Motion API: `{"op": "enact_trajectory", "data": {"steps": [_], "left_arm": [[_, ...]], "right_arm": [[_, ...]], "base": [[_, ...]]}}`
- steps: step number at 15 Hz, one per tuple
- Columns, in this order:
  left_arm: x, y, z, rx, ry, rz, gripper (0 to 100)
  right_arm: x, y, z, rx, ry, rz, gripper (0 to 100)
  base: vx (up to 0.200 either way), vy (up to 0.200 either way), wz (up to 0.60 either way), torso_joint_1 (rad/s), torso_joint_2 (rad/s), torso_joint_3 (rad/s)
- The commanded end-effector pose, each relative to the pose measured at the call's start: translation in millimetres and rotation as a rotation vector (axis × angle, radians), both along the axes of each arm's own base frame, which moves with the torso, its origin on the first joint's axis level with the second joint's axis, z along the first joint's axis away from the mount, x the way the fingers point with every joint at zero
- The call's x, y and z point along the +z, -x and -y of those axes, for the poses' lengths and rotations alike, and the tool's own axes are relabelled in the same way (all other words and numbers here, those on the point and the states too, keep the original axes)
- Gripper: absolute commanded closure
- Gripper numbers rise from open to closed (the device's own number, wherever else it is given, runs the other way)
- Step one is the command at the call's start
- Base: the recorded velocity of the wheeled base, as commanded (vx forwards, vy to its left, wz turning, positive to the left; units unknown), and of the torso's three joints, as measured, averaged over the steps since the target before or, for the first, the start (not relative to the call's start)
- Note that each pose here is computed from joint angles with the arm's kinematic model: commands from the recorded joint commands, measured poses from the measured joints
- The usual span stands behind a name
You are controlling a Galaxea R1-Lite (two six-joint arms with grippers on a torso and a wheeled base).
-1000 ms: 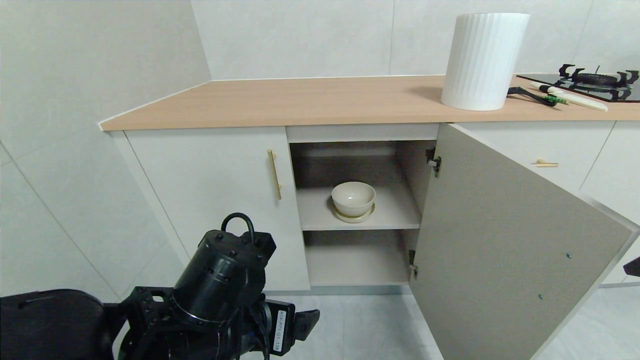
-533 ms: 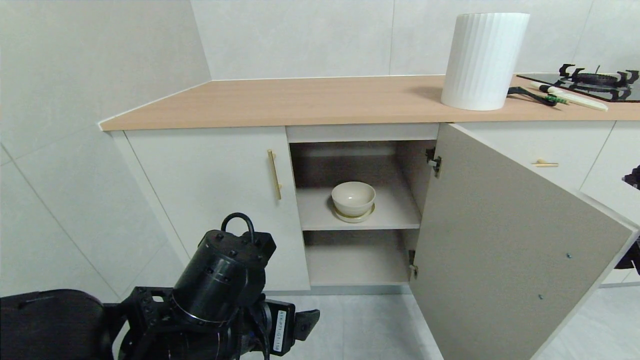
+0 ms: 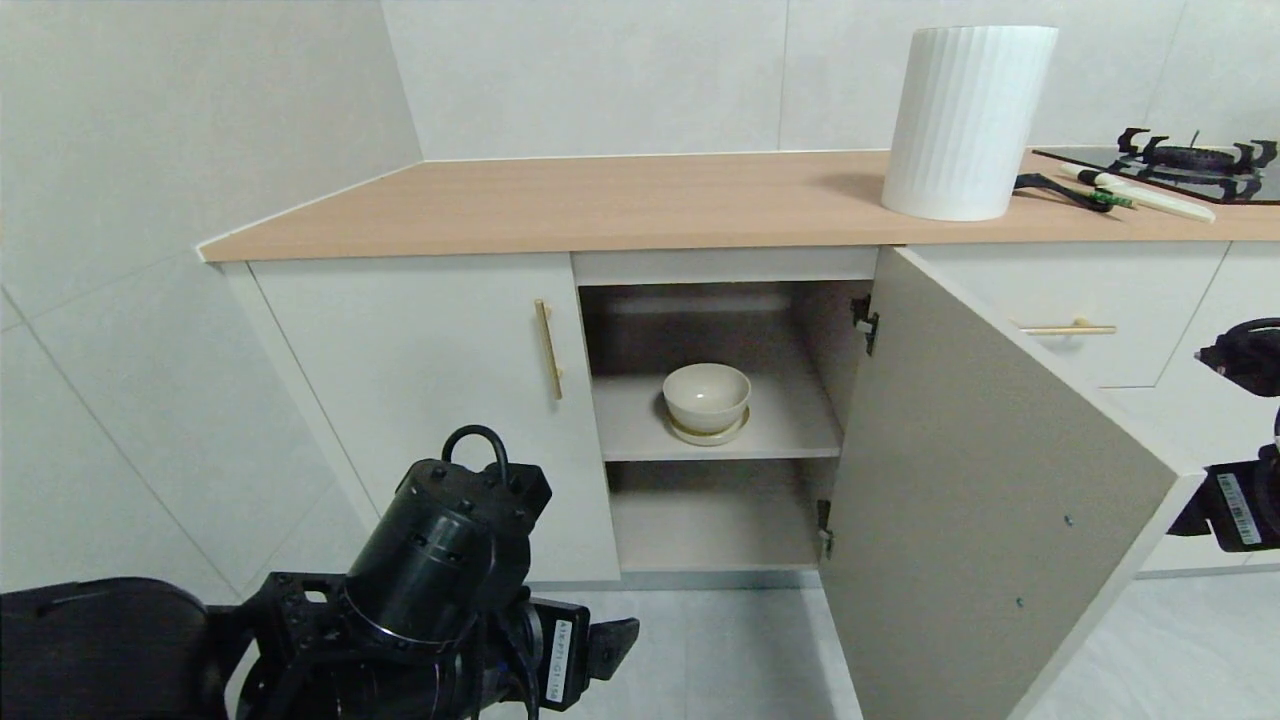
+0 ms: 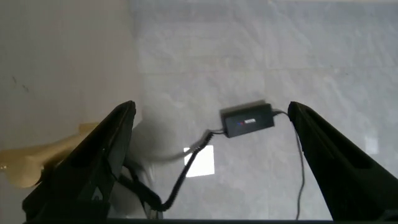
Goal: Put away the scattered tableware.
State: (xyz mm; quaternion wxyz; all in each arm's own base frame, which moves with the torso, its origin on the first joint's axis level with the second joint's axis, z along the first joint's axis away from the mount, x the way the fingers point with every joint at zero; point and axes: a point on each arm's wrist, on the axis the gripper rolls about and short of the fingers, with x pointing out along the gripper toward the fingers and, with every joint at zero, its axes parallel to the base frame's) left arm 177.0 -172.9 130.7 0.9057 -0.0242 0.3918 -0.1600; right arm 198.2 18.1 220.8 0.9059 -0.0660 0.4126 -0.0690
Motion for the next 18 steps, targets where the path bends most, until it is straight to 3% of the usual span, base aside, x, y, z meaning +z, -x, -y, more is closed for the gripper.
{"op": "enact_trajectory", "data": {"steps": [1,18], "left_arm": [[0.0,0.0,0.1,0.000,0.000,0.000,0],[1.5,0.6,-0.5,-0.001,0.004,0.005,0]], "right_arm": [[-4.3,-0.5,-10.9,0.042,-0.010,0.004,0],[-47.3,-31.6,-96.5,0.137,-0.234,0.073,0]], "base": [[0.000,0.000,0.00,0.000,0.00,0.000],[0.000,0.000,0.00,0.000,0.00,0.000]]}}
